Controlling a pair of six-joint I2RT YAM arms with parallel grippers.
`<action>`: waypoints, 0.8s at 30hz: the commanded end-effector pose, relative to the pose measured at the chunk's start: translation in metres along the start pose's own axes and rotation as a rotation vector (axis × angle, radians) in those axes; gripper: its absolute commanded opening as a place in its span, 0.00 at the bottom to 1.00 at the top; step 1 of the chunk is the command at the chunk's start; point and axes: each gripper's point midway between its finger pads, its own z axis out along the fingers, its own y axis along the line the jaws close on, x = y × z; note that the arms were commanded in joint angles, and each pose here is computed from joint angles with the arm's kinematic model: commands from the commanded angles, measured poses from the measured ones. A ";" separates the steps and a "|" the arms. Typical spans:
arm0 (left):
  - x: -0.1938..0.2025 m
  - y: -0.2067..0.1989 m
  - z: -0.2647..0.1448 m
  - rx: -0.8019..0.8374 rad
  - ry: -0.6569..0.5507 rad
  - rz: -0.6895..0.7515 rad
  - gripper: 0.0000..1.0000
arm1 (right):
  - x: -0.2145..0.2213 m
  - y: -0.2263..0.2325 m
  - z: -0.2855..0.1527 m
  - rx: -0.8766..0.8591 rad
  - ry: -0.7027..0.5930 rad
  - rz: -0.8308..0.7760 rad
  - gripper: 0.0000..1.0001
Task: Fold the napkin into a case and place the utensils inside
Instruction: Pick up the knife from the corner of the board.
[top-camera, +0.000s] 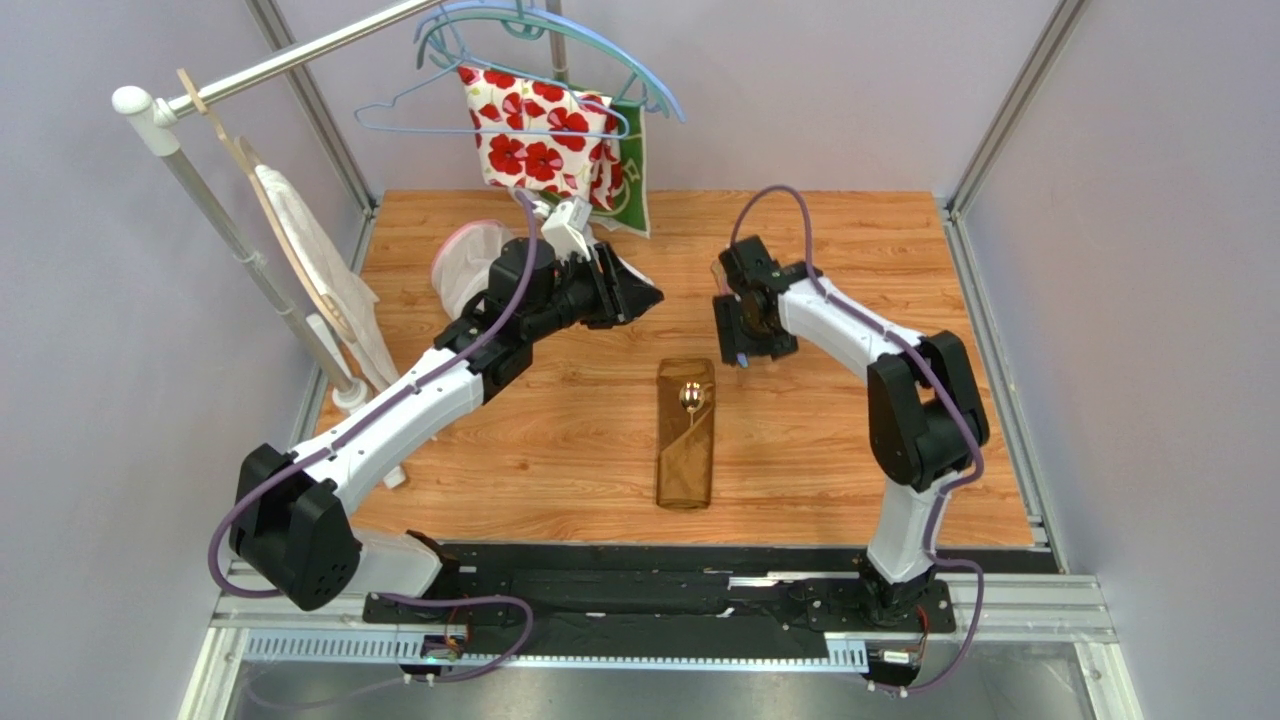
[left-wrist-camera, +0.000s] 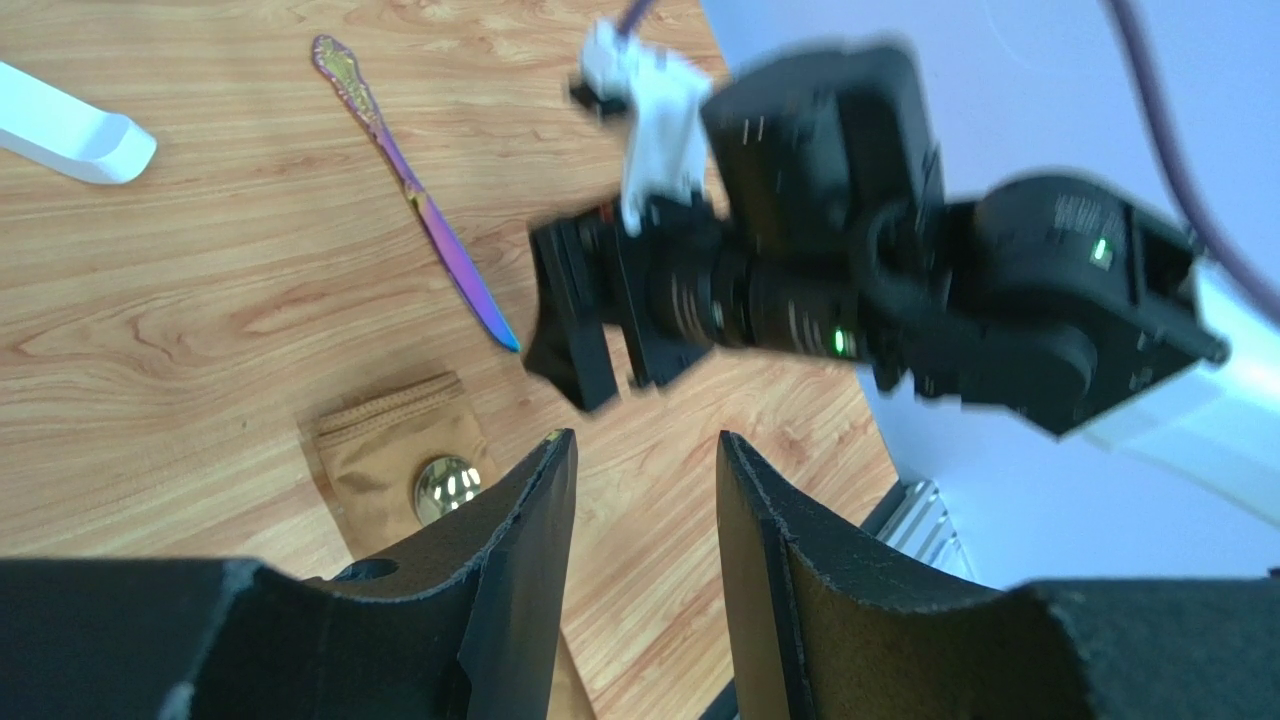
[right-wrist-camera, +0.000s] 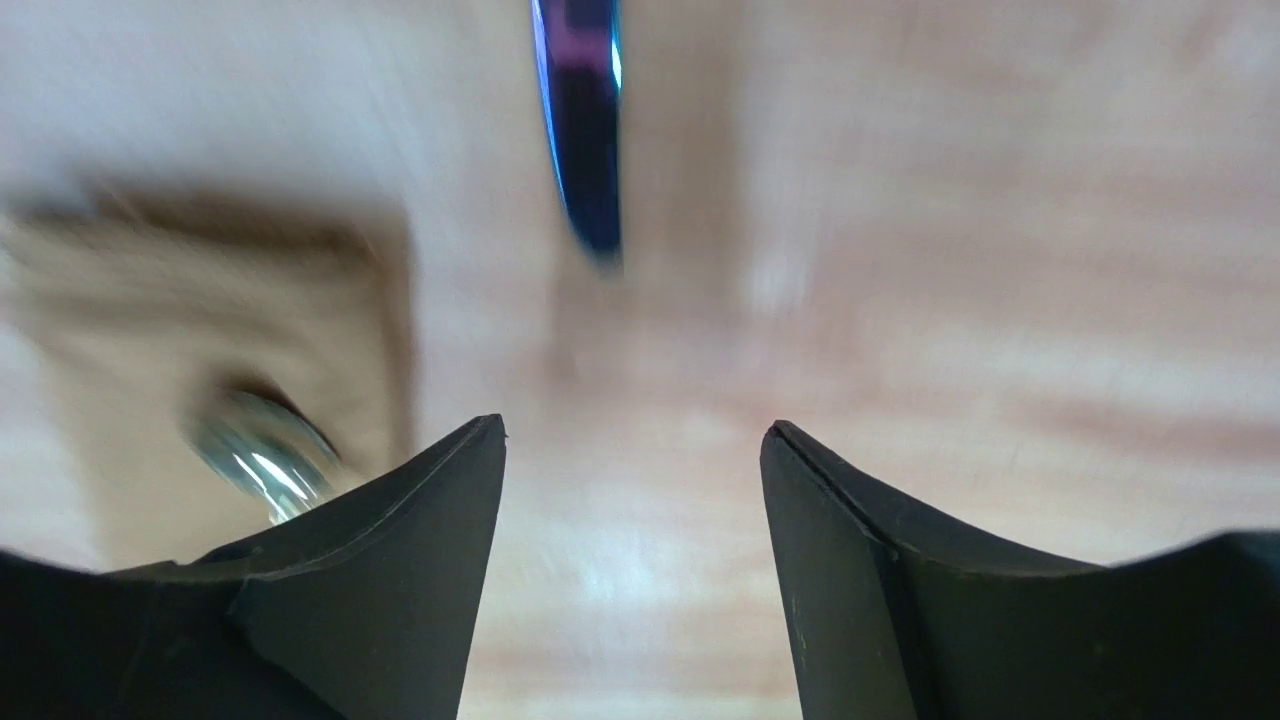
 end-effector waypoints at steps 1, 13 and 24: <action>-0.010 -0.015 -0.008 0.052 -0.039 0.018 0.48 | -0.095 0.000 0.012 0.033 -0.184 0.007 0.68; -0.006 -0.015 -0.002 0.068 -0.027 -0.001 0.48 | -0.189 0.013 0.064 0.044 -0.270 -0.059 0.66; -0.005 -0.014 -0.004 0.064 -0.030 -0.001 0.48 | -0.161 0.011 0.105 0.001 -0.163 -0.072 0.45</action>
